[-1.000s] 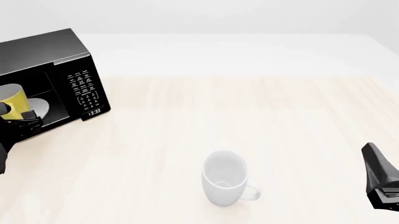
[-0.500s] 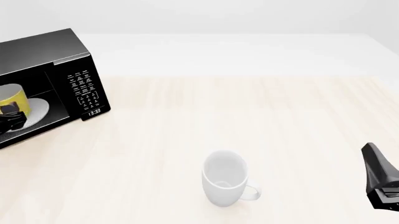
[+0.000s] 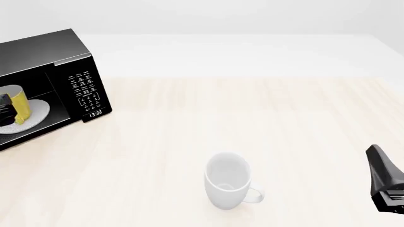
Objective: Put the yellow and white mug in the microwave and close it.
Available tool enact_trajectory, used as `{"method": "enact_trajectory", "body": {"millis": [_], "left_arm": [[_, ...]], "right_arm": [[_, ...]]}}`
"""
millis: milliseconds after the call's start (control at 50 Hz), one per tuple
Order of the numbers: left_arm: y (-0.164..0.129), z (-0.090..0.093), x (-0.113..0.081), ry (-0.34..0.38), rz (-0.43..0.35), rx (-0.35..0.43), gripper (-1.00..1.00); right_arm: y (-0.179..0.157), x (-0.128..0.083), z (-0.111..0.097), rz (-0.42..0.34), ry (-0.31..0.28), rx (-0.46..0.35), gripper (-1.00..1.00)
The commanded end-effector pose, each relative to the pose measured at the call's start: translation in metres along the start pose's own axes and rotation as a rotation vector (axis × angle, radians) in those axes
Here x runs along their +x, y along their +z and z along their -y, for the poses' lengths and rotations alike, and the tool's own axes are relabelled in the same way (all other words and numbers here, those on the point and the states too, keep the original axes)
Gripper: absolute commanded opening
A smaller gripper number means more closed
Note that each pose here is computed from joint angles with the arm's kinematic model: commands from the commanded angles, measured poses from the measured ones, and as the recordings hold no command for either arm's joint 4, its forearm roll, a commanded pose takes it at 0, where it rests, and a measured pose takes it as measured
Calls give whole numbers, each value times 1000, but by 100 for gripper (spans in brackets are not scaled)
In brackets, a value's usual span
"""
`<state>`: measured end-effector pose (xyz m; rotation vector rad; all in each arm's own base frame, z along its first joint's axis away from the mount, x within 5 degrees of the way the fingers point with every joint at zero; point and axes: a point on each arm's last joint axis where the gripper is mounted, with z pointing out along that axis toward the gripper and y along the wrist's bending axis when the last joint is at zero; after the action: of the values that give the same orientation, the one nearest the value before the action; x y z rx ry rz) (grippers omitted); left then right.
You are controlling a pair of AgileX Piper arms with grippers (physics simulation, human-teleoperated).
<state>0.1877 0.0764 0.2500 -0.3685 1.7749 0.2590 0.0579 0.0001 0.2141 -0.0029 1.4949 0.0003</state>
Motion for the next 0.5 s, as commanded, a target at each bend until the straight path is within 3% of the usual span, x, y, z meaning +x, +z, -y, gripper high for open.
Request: {"method": "enact_trajectory", "body": {"millis": [20, 500], "left_arm": [[-29, 8, -22, -71, 18, 39, 100], [-87, -1, -76, -62, 120, -11, 100]], "right_arm": [[0, 0, 0, 1, 0, -1, 100], [0, 0, 0, 1, 0, -1, 100]]}}
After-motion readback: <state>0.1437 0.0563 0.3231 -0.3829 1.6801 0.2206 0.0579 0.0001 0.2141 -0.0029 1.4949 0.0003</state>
